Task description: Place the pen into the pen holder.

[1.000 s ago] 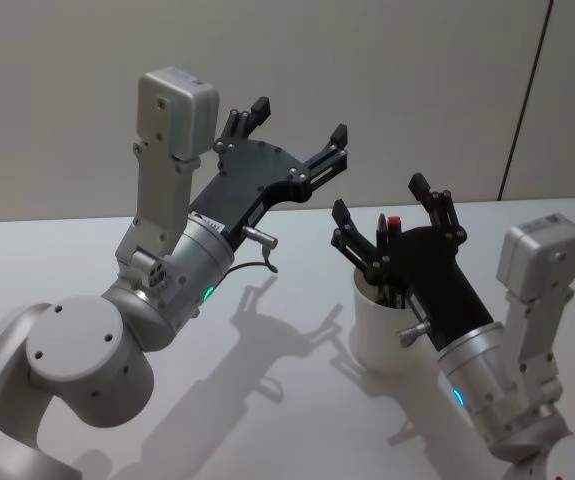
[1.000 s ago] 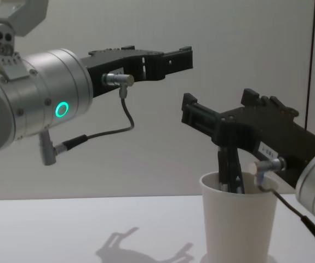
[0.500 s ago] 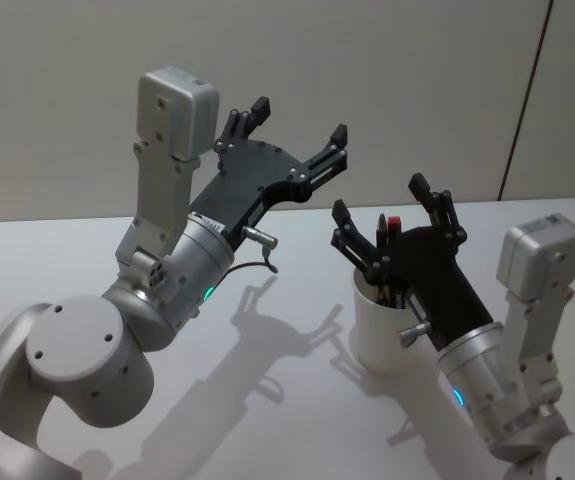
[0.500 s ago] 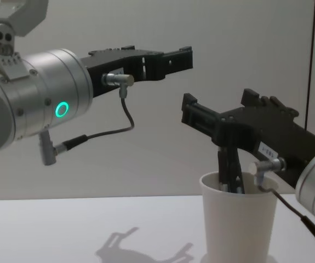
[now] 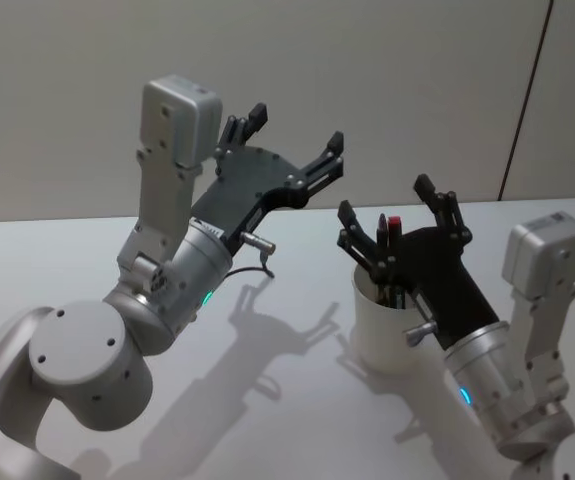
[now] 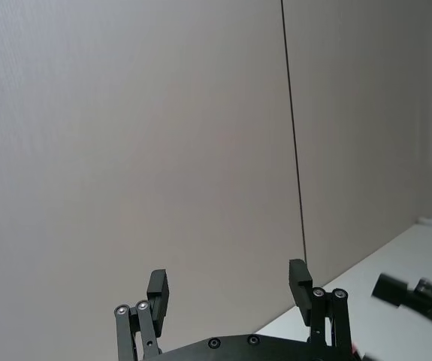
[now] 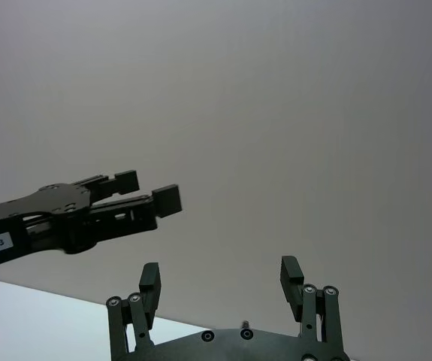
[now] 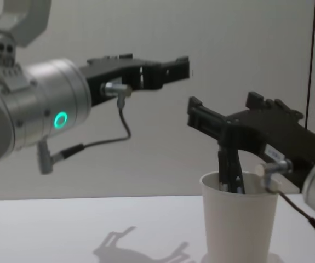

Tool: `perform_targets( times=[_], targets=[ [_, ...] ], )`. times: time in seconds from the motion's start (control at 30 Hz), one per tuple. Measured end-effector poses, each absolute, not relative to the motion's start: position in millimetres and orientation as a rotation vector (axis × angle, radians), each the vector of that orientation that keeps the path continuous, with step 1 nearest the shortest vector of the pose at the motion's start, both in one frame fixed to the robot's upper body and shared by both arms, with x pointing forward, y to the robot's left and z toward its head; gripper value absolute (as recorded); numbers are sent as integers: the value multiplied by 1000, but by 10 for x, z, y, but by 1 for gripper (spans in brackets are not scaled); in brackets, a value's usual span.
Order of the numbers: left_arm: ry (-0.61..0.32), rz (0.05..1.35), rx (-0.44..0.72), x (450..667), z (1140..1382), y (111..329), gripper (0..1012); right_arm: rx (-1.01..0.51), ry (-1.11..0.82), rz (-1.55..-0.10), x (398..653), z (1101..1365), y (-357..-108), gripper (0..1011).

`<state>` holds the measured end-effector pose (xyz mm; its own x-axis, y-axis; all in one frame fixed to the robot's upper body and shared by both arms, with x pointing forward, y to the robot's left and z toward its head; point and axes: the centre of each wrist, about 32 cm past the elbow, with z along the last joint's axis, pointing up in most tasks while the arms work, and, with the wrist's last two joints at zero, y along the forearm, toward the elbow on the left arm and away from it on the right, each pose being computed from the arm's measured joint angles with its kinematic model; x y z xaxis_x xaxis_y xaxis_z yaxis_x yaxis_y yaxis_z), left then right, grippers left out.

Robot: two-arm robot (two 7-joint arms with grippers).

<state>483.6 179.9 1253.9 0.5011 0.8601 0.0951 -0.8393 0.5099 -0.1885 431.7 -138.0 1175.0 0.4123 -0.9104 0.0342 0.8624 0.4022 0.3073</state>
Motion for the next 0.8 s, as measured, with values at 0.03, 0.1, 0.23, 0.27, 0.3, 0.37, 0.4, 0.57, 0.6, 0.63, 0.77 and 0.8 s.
perform_targets(
  times=[0.03, 0.1, 0.23, 0.27, 0.3, 0.37, 0.4, 0.57, 0.6, 0.63, 0.77, 0.8],
  targets=[
    [-188, 1034, -116, 4841, 12520, 1804, 1003, 250, -205, -1135, 4323, 11751, -1414, 1001],
    [-197, 1047, -90, 4855, 12450, 1821, 1003, 230, -195, -1143, 4335, 11752, -1484, 1001],
    [-224, 1081, -27, 4887, 12280, 1879, 1003, 188, -174, -1161, 4362, 11763, -1650, 1001],
    [-224, 1081, -27, 4887, 12280, 1879, 1003, 180, -170, -1166, 4368, 11767, -1690, 1001],
    [-233, 1092, -6, 4896, 12224, 1902, 1003, 171, -164, -1170, 4374, 11772, -1729, 1001],
    [-246, 1105, 22, 4906, 12149, 1932, 1003, 143, -148, -1182, 4388, 11784, -1844, 1001],
    [-246, 1105, 22, 4906, 12149, 1932, 1003, 134, -144, -1185, 4393, 11791, -1883, 1001],
    [-266, 1122, 58, 4918, 12054, 1979, 1003, 84, -113, -1206, 4415, 11826, -2101, 1001],
    [-266, 1122, 58, 4918, 12054, 1979, 1003, 69, -104, -1212, 4419, 11838, -2164, 1001],
    [-267, 1122, 59, 4918, 12049, 1981, 1003, 57, -96, -1218, 4424, 11850, -2224, 1001],
    [-268, 1123, 60, 4919, 12048, 1982, 1003, 36, -81, -1226, 4430, 11873, -2321, 1001],
    [-268, 1123, 60, 4919, 12047, 1982, 1003, 33, -79, -1227, 4430, 11876, -2333, 1001]
  ],
)
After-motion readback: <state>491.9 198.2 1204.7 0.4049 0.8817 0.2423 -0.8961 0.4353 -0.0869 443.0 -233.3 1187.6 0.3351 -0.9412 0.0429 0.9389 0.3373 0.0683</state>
